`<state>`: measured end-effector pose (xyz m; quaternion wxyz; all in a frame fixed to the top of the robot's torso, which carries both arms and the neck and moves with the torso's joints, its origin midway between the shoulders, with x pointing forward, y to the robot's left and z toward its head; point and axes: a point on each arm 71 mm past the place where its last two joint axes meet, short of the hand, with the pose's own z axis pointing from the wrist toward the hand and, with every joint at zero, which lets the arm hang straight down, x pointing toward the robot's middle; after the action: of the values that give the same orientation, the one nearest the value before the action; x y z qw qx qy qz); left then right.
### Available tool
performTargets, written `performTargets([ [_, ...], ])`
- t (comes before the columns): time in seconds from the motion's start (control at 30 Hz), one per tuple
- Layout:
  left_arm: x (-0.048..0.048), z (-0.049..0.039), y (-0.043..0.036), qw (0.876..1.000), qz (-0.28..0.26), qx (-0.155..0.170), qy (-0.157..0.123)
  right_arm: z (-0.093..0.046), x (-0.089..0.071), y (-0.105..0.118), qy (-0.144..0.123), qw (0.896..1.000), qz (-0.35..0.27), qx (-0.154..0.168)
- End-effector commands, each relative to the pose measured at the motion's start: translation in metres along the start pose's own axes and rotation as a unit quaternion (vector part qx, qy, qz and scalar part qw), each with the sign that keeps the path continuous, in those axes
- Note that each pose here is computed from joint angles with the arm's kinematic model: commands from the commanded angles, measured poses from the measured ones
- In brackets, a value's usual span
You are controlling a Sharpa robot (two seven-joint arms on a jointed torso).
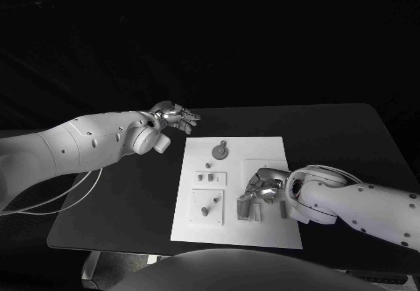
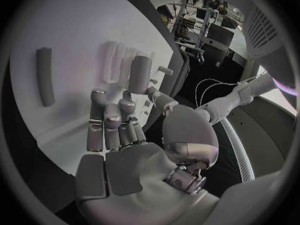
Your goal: Assemble the parts on the task board
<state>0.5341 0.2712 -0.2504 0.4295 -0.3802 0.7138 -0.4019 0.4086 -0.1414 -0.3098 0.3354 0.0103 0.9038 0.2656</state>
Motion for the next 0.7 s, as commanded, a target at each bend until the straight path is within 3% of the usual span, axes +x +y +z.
performTargets([
  [0.03,0.0011,0.0002,-0.0013,1.000,0.002,0.003,0.006,0.0004,0.0026,-0.0018,0.011,1.000,-0.002,0.003],
  [0.53,0.0011,0.0002,-0.0012,1.000,0.002,0.002,0.006,0.0003,0.0015,-0.0027,0.005,1.000,0.000,0.005],
  [0.7,0.0010,0.0001,-0.0011,1.000,0.002,0.002,0.005,-0.0001,-0.0003,-0.0014,-0.010,1.000,-0.011,0.002],
])
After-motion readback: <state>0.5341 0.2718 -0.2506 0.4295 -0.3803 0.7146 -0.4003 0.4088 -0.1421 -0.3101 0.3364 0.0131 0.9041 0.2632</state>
